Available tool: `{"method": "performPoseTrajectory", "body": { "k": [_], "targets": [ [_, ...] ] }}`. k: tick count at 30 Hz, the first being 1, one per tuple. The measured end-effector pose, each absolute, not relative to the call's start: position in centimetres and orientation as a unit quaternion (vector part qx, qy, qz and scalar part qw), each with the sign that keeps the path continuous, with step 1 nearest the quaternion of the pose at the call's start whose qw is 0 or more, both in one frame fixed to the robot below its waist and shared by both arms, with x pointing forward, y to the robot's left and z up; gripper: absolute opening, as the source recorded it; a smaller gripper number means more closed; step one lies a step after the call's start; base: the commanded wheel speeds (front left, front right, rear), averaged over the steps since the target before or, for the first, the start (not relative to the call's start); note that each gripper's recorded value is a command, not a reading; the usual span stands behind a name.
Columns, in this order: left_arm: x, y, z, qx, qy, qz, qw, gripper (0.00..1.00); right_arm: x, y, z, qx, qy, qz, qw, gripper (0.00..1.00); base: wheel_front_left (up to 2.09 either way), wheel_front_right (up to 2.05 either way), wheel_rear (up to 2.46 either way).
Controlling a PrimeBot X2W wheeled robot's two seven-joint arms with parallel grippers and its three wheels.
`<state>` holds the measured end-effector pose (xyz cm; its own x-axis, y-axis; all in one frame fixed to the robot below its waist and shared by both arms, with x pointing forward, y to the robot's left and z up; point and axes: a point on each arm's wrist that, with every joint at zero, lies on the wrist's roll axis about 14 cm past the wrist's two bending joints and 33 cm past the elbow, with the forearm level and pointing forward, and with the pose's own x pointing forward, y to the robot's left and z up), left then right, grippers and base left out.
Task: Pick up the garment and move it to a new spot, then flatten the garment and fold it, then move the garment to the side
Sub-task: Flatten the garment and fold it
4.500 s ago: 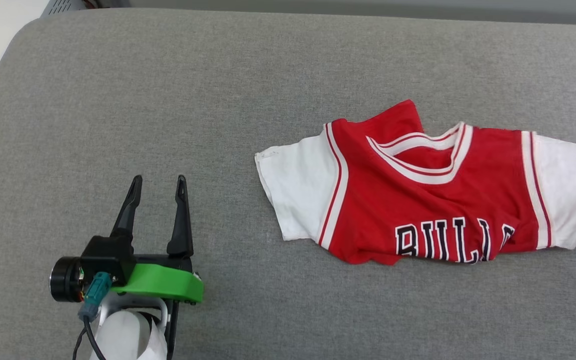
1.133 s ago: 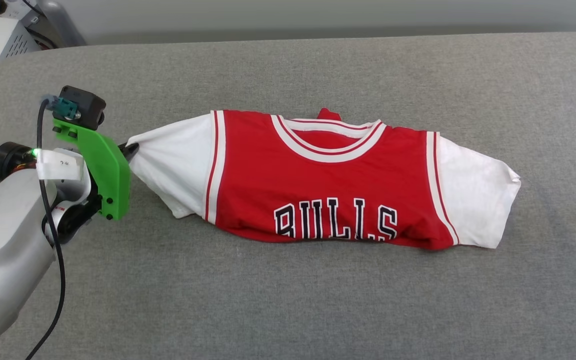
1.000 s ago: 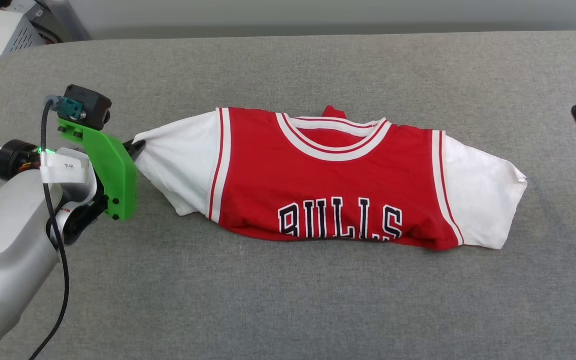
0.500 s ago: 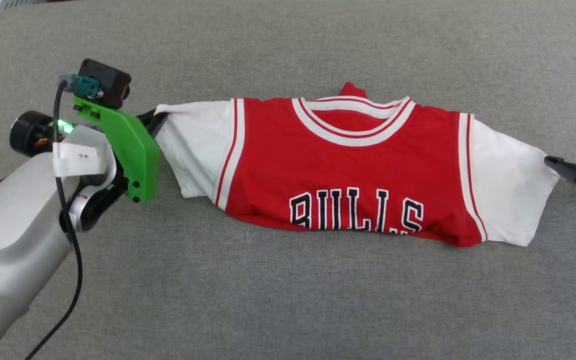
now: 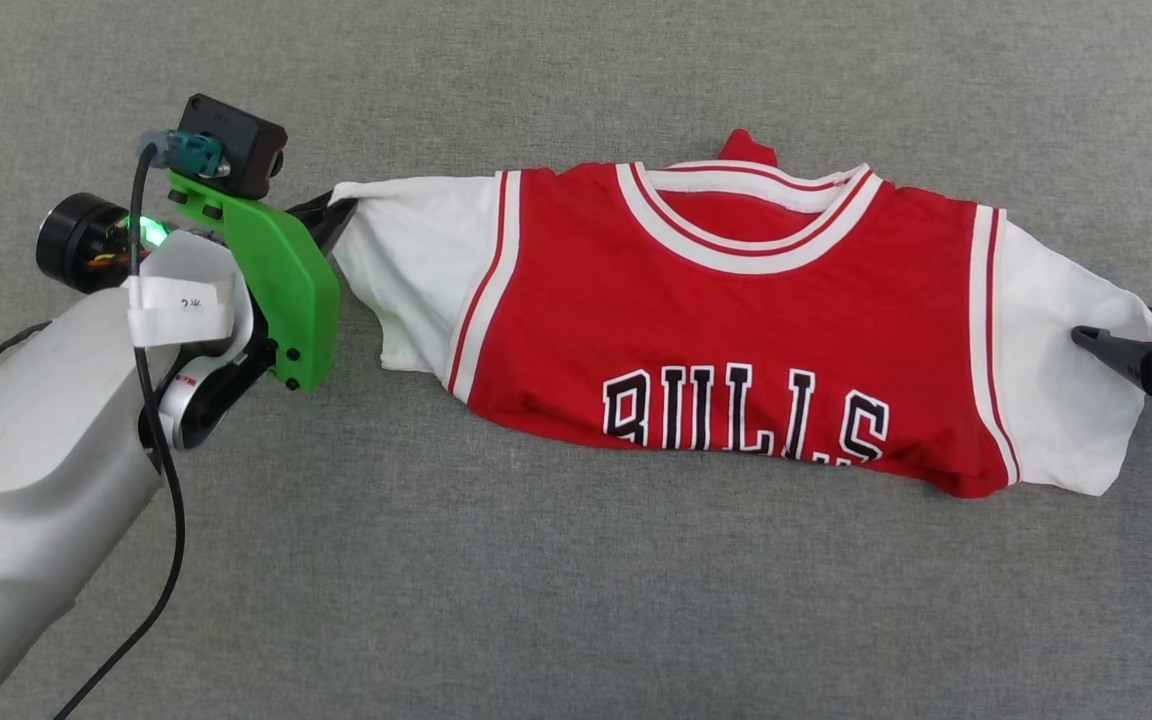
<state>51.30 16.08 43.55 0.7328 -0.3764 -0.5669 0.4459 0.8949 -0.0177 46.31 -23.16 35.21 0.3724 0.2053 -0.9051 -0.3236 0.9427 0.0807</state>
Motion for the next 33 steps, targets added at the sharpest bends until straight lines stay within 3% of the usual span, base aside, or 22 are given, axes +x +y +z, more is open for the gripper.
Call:
{"method": "performPoseTrajectory", "body": {
  "k": [1,2,8,17,27,33],
  "targets": [
    [51.3,16.1,43.5,0.06,0.291,-0.221,0.929,0.0,46.3,-23.1,35.2,-0.052,0.534,0.16,0.828,0.18,0.0,0.0,0.0],
    [51.3,16.1,43.6,0.06,0.29,-0.221,0.929,0.0,46.4,-23.1,35.4,-0.049,0.527,0.161,0.833,0.0,0.0,0.0,0.0],
    [51.6,16.0,45.6,0.061,0.254,-0.219,0.94,0.0,48.5,-21.6,38.5,-0.007,0.431,0.169,0.886,0.0,0.0,0.0,0.0],
    [51.4,15.4,54.1,0.076,0.122,-0.224,0.964,0.0,50.9,-22.2,50.2,-0.024,0.217,0.181,0.959,0.0,0.0,0.0,0.0],
    [48.8,13.1,67.0,0.095,-0.059,-0.24,0.964,0.0,49.9,-24.0,64.0,-0.047,-0.011,0.158,0.986,0.0,0.0,0.0,0.0],
    [48.1,11.7,73.5,0.104,-0.144,-0.247,0.952,0.0,49.3,-24.7,70.8,-0.054,-0.121,0.132,0.982,0.0,0.0,0.0,0.0]
  ]
}}
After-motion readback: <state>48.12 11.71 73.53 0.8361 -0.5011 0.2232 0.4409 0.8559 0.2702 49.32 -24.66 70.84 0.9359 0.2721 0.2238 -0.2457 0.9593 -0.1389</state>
